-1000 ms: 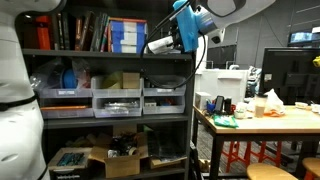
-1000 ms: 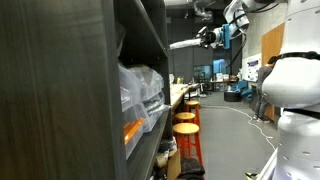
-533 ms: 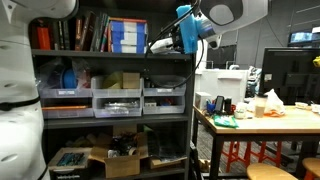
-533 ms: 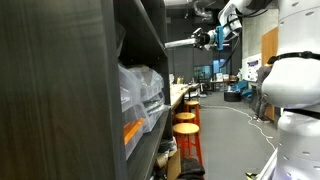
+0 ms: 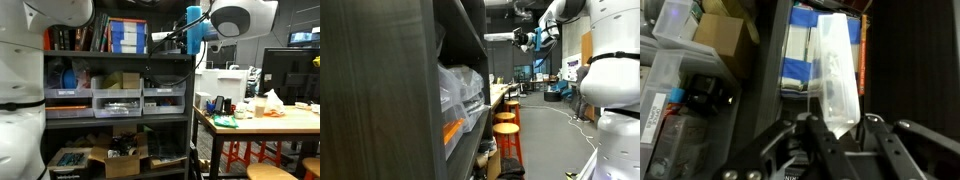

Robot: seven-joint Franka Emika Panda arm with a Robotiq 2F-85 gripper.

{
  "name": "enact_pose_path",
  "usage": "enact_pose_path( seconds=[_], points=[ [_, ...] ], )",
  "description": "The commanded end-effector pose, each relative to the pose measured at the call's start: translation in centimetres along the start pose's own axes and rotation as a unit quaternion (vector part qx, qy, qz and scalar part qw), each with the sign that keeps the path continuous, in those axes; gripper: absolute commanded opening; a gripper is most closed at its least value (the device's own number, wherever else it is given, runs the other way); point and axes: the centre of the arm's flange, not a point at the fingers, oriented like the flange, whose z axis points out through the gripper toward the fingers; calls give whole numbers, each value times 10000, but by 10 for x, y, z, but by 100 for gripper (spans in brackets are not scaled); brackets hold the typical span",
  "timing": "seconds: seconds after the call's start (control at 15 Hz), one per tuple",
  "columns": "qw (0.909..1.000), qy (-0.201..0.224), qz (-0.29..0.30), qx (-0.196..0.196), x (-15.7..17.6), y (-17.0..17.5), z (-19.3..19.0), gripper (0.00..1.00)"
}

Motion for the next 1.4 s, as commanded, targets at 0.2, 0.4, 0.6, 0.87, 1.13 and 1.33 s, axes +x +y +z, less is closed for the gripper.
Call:
enact_pose_path(
  seconds=[0.2,0.4,0.6,0.87,1.13,1.33],
  points=[
    [9988,-76,123,466,11,-11,-16,7],
    [9984,-110,165,522,16,-12,-7,7],
    [9984,-219,218,471,22,-12,12,7],
    [9978,-397,289,439,32,-10,43,7],
    [9974,-459,394,390,46,-6,78,7],
    [9975,-427,439,343,55,-3,102,7]
  ],
)
